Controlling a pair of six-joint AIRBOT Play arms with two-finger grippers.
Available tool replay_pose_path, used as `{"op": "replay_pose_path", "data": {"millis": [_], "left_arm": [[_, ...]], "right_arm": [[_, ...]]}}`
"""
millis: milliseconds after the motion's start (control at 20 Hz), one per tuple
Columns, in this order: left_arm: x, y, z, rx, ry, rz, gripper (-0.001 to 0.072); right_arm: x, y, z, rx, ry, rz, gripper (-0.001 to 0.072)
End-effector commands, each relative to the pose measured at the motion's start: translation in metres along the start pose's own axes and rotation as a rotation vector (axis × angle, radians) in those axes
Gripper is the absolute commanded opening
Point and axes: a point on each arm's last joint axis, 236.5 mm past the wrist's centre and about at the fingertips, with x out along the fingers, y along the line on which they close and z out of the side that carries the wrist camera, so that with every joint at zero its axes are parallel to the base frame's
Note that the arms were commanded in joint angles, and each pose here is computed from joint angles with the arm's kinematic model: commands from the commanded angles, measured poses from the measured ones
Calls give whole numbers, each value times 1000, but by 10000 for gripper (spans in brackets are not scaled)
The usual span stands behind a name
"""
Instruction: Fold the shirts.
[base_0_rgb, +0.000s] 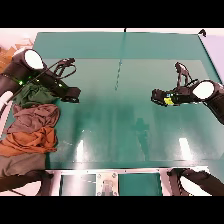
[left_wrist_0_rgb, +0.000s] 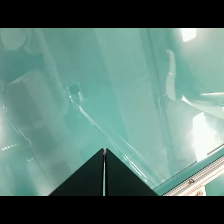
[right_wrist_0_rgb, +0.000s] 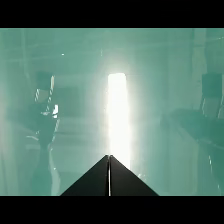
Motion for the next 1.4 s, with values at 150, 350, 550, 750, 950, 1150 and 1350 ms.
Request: {"op": "replay_pose_path", "data": {"millis": [150,350,550,750,950,1150,1350], "left_arm": [[0,0,0,1,-1,1,20],[0,0,0,1,-2,0,20],[0,0,0,1,-2,0,20],[0,0,2,1,-9,1,20],[-1,3,19,0,-81,12,20],[-4,12,38,2,-162,47,167],[-30,113,31,-102,-162,484,714]], "right_arm": [[2,-1,-2,2,6,-2,16],[2,-1,-2,2,6,-2,16],[2,-1,-2,2,6,-2,16],[2,2,13,2,-57,10,16],[2,2,14,2,-58,11,16],[2,2,14,3,-59,12,16],[2,2,19,3,-79,14,30]]}}
